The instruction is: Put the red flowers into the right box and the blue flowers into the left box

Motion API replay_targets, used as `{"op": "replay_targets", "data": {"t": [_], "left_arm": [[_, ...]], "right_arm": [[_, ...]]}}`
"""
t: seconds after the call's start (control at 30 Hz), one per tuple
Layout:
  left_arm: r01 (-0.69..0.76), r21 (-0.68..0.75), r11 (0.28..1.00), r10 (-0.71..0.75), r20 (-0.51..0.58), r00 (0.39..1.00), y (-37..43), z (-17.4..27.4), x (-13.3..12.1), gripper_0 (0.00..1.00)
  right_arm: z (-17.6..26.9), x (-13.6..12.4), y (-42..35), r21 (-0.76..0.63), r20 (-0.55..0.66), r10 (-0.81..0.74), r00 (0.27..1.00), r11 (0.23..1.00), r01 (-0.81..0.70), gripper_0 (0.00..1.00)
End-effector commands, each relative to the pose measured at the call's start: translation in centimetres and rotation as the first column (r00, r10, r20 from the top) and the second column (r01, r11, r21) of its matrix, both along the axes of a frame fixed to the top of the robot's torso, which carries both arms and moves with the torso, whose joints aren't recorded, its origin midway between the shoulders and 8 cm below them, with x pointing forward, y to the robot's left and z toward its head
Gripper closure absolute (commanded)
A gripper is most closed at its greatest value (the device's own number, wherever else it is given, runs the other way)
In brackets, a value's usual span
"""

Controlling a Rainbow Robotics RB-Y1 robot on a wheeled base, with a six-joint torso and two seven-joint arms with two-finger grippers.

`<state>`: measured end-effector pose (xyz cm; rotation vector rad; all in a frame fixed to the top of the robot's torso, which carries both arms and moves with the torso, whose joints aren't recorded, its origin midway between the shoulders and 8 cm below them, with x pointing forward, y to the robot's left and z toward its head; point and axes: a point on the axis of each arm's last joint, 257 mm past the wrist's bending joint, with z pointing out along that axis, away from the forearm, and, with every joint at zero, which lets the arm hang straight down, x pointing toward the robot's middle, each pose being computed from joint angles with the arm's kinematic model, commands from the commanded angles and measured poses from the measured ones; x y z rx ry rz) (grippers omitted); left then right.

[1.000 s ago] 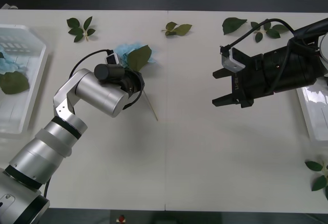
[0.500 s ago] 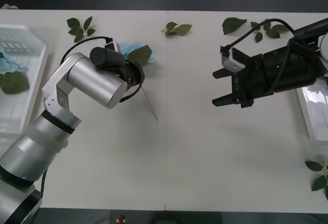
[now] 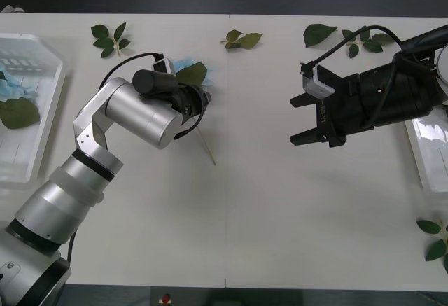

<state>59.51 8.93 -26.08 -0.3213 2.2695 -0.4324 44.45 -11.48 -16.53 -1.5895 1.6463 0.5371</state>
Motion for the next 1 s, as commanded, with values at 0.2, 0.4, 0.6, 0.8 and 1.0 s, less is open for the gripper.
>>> {"op": "replay_targets", "data": {"t": [0.2,0.4,0.6,0.8,1.0], "left_arm": [[0.055,0.035,0.998,-0.058,0.084,0.995,-2.4,1.1,2.3,0.0],[0.052,0.054,0.997,-0.056,0.085,0.995,-2.0,0.3,2.5,0.0],[0.049,0.096,0.994,-0.058,0.087,0.995,-1.2,-0.4,2.7,0.22],[0.053,0.134,0.99,-0.065,0.092,0.994,-0.4,-1.4,2.9,0.96],[0.059,0.146,0.988,-0.073,0.093,0.993,-0.2,-1.4,3.0,1.0]], "right_arm": [[1.8,0.5,0.7,0.017,0.043,0.012,0.999,1.0,-0.013,0.21],[1.8,0.5,0.7,0.017,0.043,0.012,0.999,1.0,-0.013,0.21],[1.8,0.5,0.7,0.017,0.043,0.012,0.999,1.0,-0.013,0.21],[1.8,0.5,0.7,0.017,0.043,0.012,0.999,1.0,-0.013,0.21],[1.8,0.5,0.7,0.017,0.043,0.012,0.999,1.0,-0.013,0.21]]}}
